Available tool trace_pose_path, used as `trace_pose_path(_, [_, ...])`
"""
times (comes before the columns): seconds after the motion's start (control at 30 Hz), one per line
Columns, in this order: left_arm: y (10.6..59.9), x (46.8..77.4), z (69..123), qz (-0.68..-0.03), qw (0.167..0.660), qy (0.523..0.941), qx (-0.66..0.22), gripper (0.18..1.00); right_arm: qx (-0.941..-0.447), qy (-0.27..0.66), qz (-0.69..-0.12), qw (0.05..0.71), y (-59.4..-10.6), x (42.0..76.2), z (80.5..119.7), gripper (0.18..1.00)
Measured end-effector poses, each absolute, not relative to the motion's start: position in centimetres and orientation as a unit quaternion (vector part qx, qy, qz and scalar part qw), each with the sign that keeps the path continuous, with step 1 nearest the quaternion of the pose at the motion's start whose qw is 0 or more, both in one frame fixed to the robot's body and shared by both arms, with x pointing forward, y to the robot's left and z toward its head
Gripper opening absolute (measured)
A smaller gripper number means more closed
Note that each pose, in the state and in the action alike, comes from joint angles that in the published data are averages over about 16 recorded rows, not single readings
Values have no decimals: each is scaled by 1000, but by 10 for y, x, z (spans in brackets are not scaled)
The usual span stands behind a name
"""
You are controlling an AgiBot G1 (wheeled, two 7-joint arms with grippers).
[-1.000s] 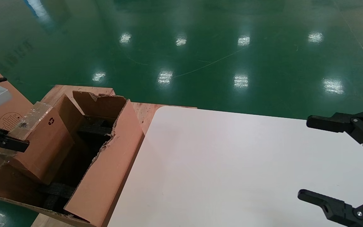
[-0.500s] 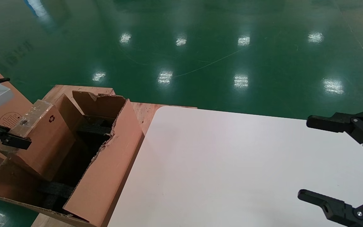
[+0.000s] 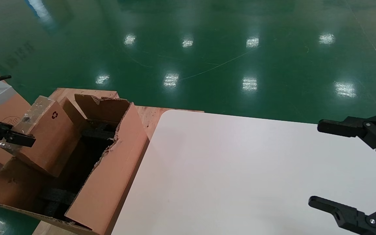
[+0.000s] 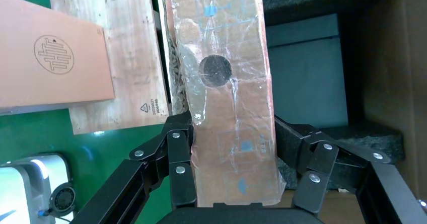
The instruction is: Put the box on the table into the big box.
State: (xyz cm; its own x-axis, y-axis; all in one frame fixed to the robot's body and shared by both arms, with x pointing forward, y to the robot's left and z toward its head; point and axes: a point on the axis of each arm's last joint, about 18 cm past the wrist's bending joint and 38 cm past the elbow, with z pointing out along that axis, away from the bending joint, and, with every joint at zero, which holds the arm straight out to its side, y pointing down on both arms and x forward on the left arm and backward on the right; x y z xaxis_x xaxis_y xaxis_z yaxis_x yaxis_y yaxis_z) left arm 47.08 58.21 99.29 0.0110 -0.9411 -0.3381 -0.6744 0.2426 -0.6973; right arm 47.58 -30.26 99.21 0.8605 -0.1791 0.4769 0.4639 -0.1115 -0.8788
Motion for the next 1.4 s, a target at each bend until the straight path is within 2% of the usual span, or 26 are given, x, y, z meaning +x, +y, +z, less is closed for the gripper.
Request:
trace_pose_path(0.97, [594,480,961,-145,384,669,-619,441,-704,-101,-244,659,-303,476,992,1000])
trace_pose_path(1.17, [594,480,962,-145,384,670,-619,472,-704,-101,-244,659,-303,476,992,1000])
trace_pose_path(1.4, [594,480,962,-145,385,670,-618,556,-704,-101,-244,659,-303,476,992,1000])
